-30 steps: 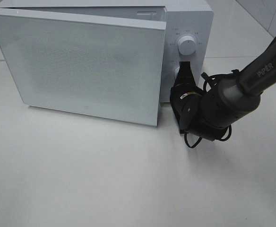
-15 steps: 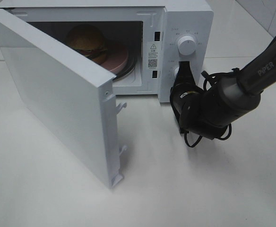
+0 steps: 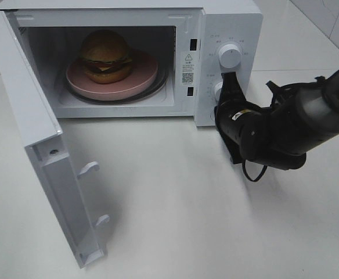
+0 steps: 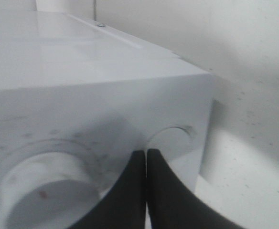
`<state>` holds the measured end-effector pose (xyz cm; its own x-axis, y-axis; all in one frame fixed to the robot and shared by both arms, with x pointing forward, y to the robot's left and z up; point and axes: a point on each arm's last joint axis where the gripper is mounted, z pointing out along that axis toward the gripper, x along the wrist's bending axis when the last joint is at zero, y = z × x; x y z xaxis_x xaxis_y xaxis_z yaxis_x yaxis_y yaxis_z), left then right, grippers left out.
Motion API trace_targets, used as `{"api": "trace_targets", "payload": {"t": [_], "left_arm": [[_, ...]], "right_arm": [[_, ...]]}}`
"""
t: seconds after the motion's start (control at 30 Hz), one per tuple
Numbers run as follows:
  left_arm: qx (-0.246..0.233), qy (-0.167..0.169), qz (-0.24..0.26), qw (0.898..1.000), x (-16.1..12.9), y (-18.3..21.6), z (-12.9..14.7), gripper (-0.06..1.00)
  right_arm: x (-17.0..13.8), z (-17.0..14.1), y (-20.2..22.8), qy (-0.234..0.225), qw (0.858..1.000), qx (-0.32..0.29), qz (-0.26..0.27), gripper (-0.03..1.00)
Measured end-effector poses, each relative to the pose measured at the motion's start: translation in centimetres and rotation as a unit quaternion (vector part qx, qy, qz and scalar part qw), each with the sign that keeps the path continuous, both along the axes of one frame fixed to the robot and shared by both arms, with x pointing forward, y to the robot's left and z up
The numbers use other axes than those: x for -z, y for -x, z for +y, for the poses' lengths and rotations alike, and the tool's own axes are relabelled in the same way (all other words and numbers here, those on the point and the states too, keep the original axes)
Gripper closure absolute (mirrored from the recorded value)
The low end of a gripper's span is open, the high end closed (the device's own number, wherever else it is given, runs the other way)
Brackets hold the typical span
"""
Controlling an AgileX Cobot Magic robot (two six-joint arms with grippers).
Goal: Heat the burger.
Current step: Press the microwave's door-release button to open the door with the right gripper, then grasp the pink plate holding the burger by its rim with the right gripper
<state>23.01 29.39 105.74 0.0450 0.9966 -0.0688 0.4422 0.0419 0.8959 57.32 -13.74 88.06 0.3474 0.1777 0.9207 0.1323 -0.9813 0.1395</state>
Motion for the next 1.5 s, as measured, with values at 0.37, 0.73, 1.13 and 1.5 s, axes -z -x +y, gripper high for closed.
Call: {"api": "trace_targets", "payload": {"t": [0.37,0.73,1.13,1.5], "left_arm": [[0.0,0.0,0.0,1.0,0.0,0.0,0.0,0.11],[0.0,0.0,0.0,1.0,0.0,0.0,0.0,0.11],[0.0,0.0,0.0,1.0,0.0,0.0,0.0,0.11],[0.0,0.0,0.0,1.0,0.0,0.0,0.0,0.11]], "right_arm": [[-1.6,-0.8,2.3,0.097,0.991,-0.083,0.038,0.97],[-4.5,-0.5,3.8,0.328,0.908,-0.257,0.037,0.97],[-6.2,0.2,4.9,0.535,0.718,-0.446,-0.006,0.96],[-9.0,2.2,4.2,0.652,0.449,-0.606,-0.079,0.95]]}}
